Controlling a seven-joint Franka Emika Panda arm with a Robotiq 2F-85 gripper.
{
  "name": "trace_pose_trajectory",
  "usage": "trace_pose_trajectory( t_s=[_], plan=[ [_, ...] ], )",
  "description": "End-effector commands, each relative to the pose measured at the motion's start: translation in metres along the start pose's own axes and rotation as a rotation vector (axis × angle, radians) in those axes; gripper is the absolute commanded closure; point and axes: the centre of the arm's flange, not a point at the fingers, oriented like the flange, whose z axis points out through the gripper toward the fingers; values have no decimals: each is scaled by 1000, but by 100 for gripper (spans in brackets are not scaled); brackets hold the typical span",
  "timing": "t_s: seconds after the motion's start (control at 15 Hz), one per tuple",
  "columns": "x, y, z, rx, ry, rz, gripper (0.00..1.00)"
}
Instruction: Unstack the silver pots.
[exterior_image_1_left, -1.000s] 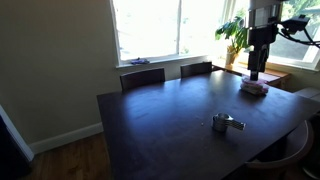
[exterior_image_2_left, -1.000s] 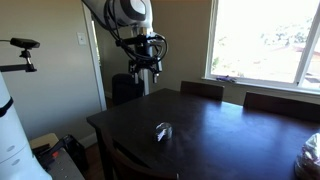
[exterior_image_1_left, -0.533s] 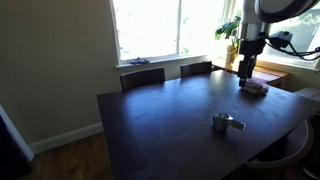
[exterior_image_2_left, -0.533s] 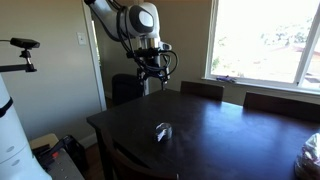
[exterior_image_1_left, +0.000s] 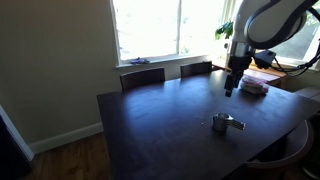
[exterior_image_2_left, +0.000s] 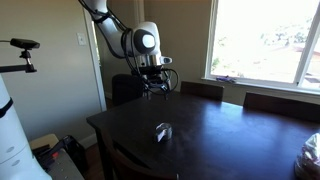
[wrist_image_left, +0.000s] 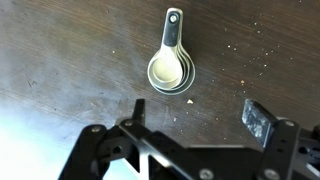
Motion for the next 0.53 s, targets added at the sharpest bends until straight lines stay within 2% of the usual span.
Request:
trace_pose_trajectory(
  t_s=[0.0,0.07,0.47],
  plan=[
    [-9,-2,15,-18,32,56,0],
    [-1,0,9,0,13,25,0],
    [-3,4,20,4,14,54,0]
  ],
)
